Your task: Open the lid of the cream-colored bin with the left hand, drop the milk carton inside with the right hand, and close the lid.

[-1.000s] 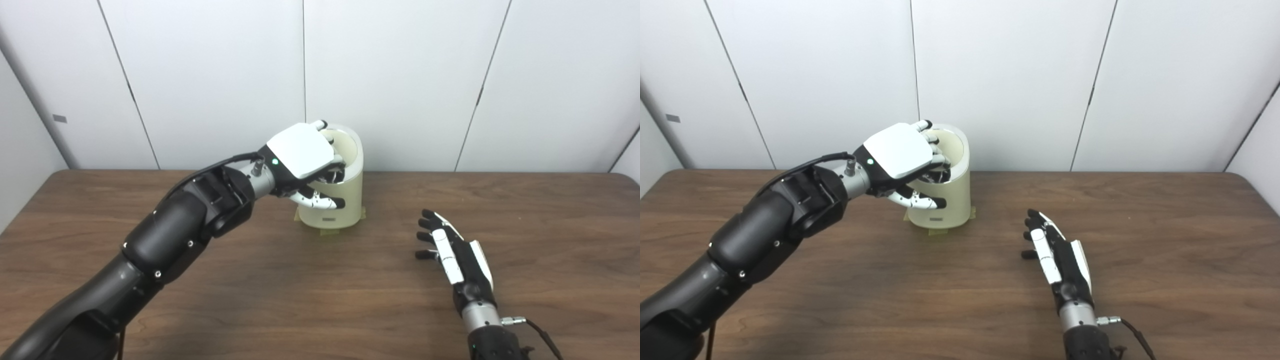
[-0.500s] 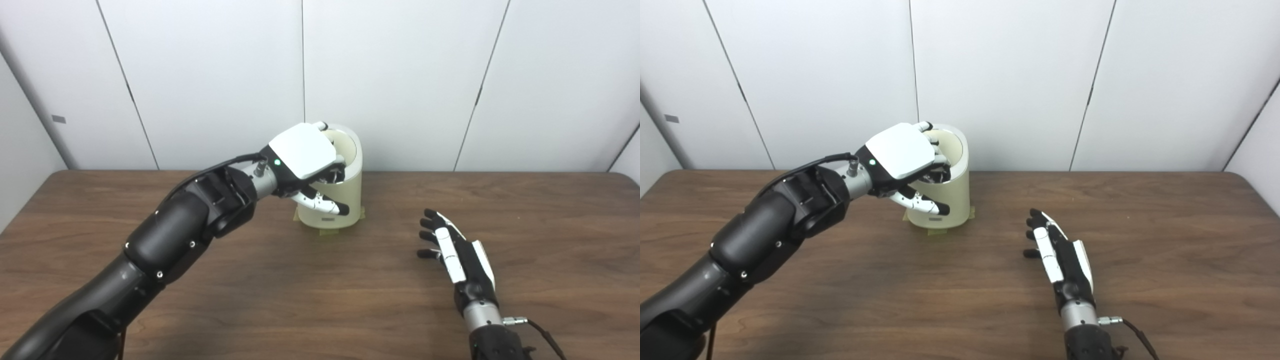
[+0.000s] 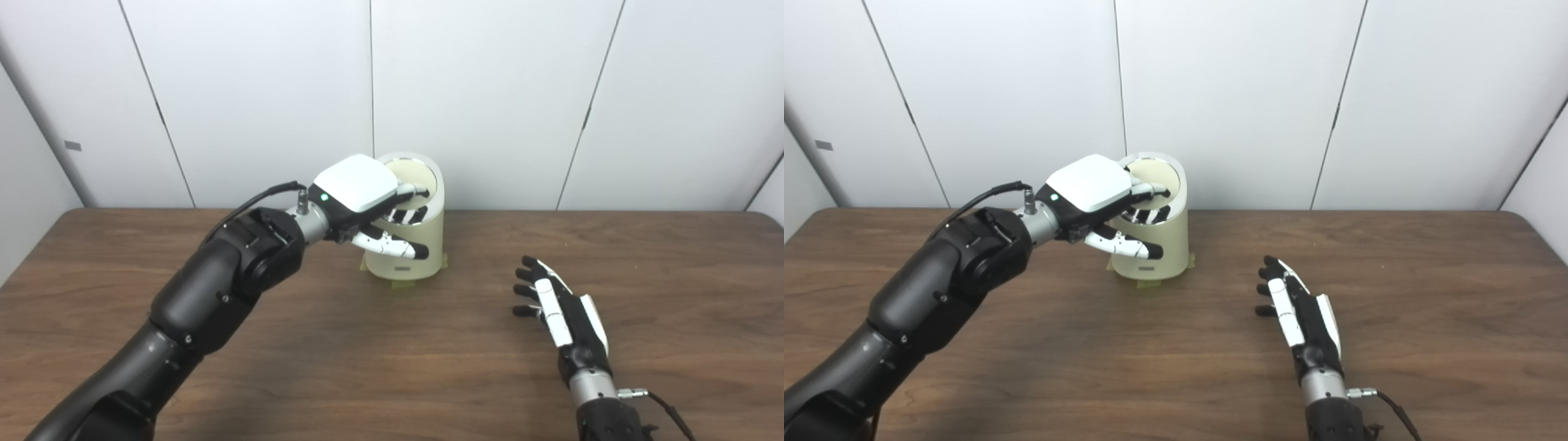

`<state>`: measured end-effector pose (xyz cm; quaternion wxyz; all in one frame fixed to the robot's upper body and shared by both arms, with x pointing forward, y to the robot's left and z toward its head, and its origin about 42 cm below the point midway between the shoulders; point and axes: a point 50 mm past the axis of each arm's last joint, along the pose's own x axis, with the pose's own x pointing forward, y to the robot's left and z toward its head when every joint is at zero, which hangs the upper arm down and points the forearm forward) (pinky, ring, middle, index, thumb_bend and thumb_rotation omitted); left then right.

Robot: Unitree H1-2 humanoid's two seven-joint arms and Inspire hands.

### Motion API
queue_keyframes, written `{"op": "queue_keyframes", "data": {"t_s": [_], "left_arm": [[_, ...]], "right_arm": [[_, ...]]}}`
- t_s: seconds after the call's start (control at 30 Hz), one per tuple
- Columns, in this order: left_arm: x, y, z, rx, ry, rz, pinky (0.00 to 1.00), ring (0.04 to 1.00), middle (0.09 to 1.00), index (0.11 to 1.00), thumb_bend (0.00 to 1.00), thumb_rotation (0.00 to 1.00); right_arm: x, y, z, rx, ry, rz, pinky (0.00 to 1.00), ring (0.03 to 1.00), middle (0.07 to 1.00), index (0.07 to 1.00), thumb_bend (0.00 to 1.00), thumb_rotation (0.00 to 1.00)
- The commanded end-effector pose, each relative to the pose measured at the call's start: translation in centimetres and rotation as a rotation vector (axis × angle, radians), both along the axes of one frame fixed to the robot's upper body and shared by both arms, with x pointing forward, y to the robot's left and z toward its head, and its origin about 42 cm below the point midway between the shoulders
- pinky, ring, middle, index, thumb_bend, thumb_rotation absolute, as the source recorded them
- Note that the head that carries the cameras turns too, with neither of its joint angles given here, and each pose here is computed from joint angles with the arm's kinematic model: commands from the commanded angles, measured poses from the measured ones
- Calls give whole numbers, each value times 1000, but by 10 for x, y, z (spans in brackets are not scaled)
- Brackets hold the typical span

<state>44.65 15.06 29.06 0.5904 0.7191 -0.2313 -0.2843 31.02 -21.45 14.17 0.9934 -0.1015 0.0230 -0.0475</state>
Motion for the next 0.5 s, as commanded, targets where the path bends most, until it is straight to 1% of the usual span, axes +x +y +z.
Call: {"op": "queue_keyframes", "data": {"t_s": [0.0,0.13,0.17,0.23,0.27,0.3,0.4,0.47], "left_arm": [[1,1,-14,57,72,15,883,812,820,892,617,957],[-3,1,-8,25,28,-8,890,828,820,879,596,937],[-5,1,-4,13,-5,-17,899,839,826,879,580,919],[-9,0,3,-12,-77,-33,917,866,844,881,556,924],[-11,0,5,-40,-118,-41,920,880,853,878,545,926],[-13,0,6,-71,-155,-44,922,891,860,875,531,907],[-22,2,11,-171,-247,-36,953,929,891,893,500,892],[-29,4,14,-238,-302,-20,937,923,891,891,483,881]], "right_arm": [[7,0,19,-9,-87,-2,609,777,830,864,511,1000],[7,-1,18,0,-84,-4,614,788,833,865,509,1000],[7,-2,16,6,-84,-6,625,797,836,866,516,1000],[8,-2,15,2,-84,-8,629,797,835,862,524,1000],[8,-3,14,-7,-82,-8,624,792,831,861,519,1000],[8,-3,13,-17,-80,-7,625,791,831,862,513,1000],[9,-4,12,-22,-82,-5,622,789,831,861,501,1000],[9,-4,12,-10,-85,-6,622,790,833,862,498,1000]]}}
